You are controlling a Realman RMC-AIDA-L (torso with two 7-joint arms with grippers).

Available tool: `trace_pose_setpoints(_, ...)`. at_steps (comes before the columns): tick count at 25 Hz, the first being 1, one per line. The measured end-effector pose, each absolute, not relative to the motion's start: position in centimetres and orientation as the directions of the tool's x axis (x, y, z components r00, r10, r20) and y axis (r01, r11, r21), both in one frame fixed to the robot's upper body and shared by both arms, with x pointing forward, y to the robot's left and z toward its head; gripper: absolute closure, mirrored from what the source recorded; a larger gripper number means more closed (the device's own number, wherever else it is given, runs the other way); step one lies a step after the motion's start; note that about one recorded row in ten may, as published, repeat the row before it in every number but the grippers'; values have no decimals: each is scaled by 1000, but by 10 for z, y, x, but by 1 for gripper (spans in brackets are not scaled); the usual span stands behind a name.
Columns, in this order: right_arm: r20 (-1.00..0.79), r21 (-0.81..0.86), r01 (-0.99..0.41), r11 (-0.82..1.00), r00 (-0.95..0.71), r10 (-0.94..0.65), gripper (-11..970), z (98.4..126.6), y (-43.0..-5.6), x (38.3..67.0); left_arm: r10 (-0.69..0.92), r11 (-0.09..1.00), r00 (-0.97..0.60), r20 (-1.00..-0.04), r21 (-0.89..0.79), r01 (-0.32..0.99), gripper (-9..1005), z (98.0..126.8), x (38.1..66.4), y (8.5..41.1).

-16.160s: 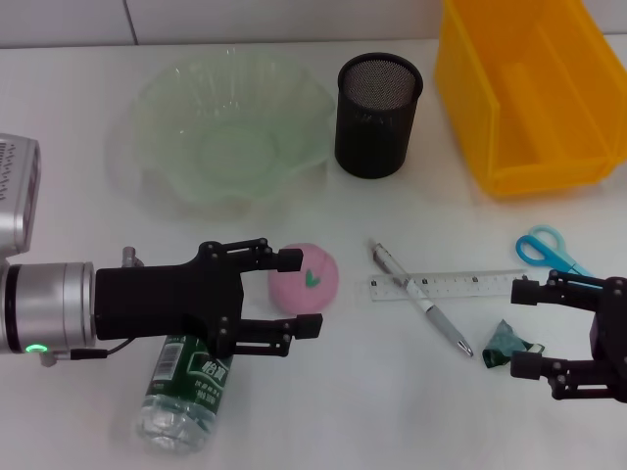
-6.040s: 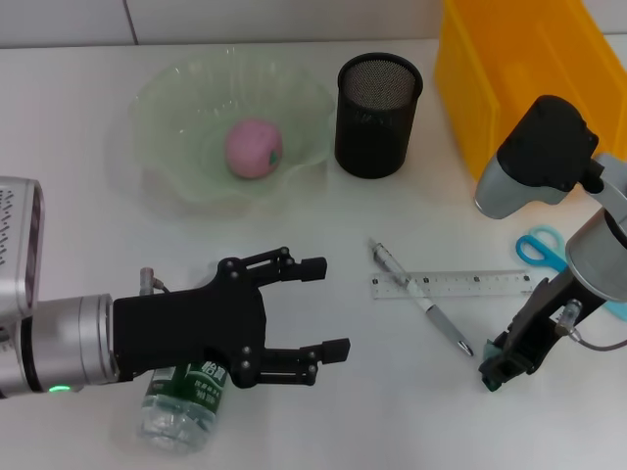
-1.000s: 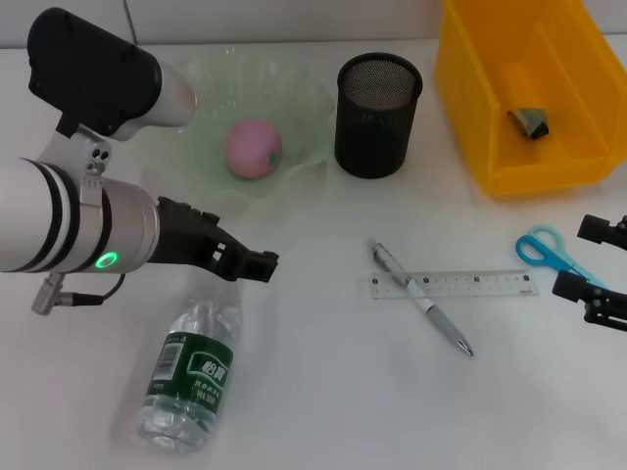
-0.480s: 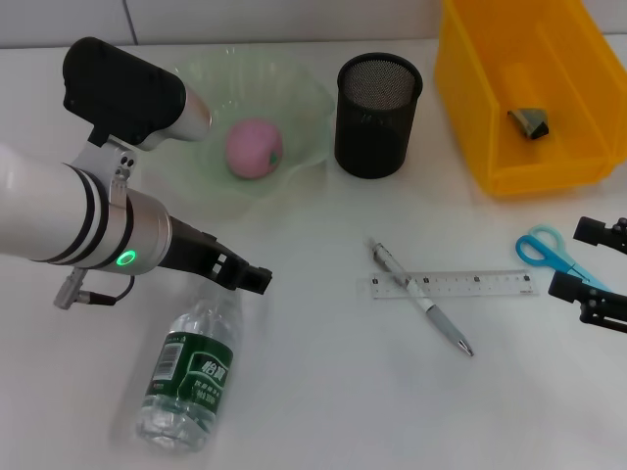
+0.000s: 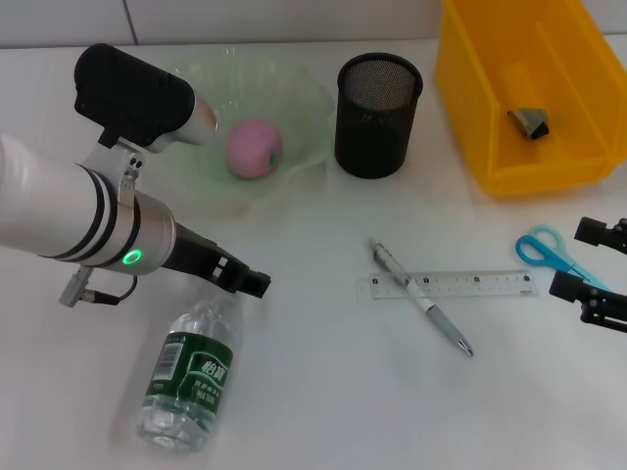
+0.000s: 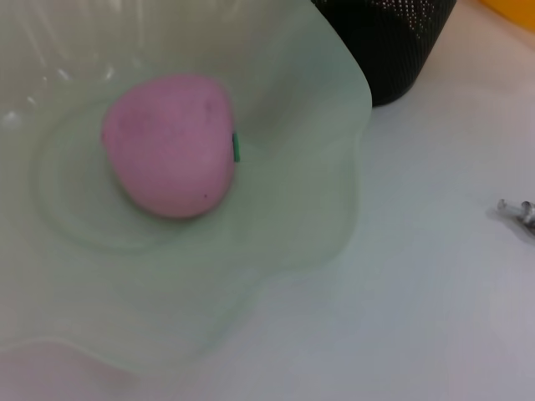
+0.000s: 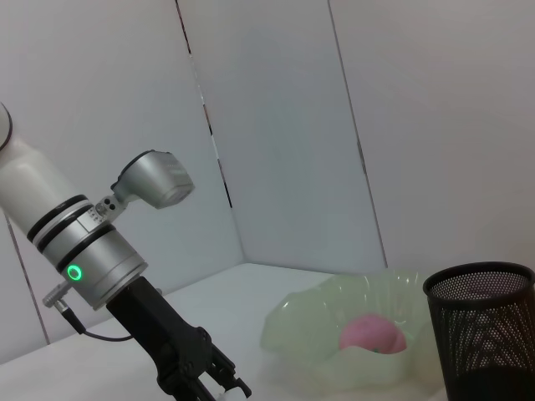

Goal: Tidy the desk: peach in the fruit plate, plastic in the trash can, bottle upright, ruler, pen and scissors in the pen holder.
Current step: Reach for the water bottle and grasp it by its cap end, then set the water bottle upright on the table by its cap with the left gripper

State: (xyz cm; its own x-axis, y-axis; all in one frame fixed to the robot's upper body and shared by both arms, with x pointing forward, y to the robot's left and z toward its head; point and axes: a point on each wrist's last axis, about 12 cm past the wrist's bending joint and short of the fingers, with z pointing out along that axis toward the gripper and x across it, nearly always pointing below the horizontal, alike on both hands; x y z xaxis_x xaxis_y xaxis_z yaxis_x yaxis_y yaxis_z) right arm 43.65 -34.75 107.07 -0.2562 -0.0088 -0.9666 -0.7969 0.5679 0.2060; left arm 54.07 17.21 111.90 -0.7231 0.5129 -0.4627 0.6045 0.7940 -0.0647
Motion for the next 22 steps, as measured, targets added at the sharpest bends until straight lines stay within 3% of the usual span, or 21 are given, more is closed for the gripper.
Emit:
trace_pose_setpoints(4,-966,207,-797,568,-257,-8,125,1071,-347,436,527,789,-727,-440,-64,611,136,1119,542,173)
trace_pose_setpoints(10,-966,207,-795,570,-258,-9,124,1070,-348,437,550,777,-716,-430,-50,627,299,1120,543,170)
trace_pose_setpoints(15,-966,208,-792,573,-259,-8,124,1070,-348,436,578,758,-694,-430,-34,652,513,1122,543,168)
trace_pose_setpoints(22,-965,210,-791,575,-261,-7,125,1070,-349,435,663,671,-602,-446,-4,742,516,1134,540,164)
